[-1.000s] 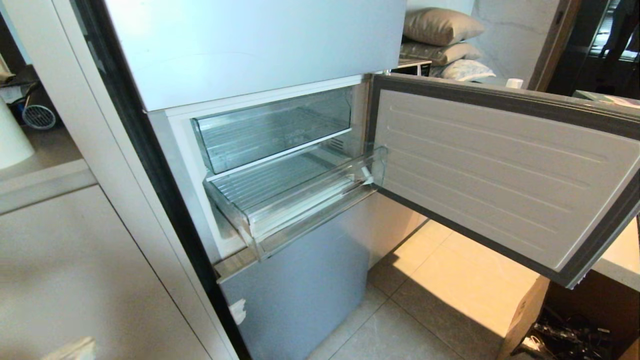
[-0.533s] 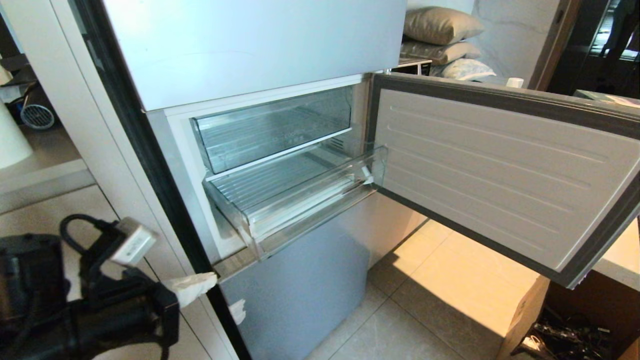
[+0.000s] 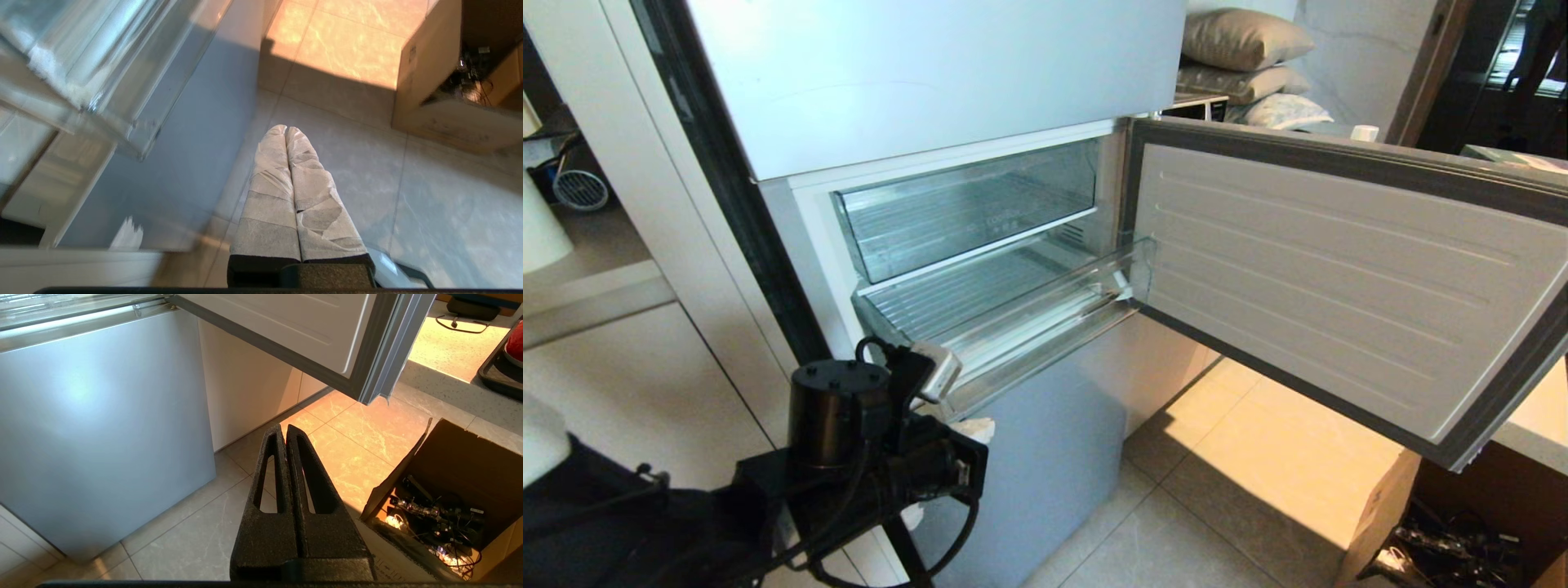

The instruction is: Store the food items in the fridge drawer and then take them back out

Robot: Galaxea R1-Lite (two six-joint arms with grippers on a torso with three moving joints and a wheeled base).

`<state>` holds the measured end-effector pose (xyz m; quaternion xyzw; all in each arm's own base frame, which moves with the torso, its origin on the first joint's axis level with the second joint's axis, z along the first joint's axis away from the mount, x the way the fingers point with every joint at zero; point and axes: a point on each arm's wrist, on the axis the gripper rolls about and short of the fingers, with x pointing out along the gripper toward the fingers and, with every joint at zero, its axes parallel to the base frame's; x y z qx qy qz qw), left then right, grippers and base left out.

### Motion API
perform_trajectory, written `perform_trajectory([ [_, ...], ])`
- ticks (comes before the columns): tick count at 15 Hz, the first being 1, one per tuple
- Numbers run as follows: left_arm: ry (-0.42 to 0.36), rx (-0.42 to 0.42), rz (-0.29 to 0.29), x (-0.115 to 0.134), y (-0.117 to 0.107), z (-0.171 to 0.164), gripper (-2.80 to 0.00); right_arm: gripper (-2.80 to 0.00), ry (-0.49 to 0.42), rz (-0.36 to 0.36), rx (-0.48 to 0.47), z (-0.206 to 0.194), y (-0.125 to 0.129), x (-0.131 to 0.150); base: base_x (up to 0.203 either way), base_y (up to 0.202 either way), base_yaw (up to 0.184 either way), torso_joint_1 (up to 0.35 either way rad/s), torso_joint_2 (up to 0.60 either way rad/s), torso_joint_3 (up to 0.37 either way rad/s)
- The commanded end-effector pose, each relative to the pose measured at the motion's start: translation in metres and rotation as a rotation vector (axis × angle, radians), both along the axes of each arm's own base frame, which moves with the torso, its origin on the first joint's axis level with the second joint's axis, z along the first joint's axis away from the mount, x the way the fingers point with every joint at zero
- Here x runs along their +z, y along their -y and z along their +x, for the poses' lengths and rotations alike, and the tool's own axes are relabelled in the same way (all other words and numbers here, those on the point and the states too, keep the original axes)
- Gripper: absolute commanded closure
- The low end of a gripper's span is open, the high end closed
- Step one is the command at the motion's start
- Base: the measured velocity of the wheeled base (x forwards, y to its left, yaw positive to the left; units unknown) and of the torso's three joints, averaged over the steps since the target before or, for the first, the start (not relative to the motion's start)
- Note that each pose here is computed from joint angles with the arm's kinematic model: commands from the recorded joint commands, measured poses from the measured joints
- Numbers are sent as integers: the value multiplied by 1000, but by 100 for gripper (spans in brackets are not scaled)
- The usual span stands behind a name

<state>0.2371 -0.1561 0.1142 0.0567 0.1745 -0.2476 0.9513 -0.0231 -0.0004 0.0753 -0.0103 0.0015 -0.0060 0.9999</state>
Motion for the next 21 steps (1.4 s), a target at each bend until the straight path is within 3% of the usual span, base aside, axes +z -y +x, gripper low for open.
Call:
perform_trajectory([
  [1, -14, -6, 11, -10, 3, 0, 0, 0, -2, -9, 0, 0, 0, 0, 0, 0, 0, 0, 0, 0],
  [5, 46, 4, -32, 9, -1, 0, 0, 0, -1, 18, -6, 0, 0, 0, 0, 0, 0, 0, 0, 0],
  [10, 53, 2, -25, 14, -10, -16, 0, 0, -1, 25, -3, 0, 0, 1, 0, 0, 0, 0, 0, 0],
  [12, 70, -21, 5, 13, -11, -18, 0, 0, 0, 37, -8, 0, 0, 0, 0, 0, 0, 0, 0, 0],
  [15, 104, -28, -14, 23, -9, -20, 0, 0, 1, 68, -14, 0, 0, 0, 0, 0, 0, 0, 0, 0],
  [19, 82, -35, -4, 18, -13, -26, 0, 0, 1, 67, -16, 0, 0, 0, 0, 0, 0, 0, 0, 0],
  [21, 53, -79, 3, 11, -6, -30, 0, 0, 0, 67, -16, 0, 0, 0, 0, 0, 0, 0, 0, 0],
])
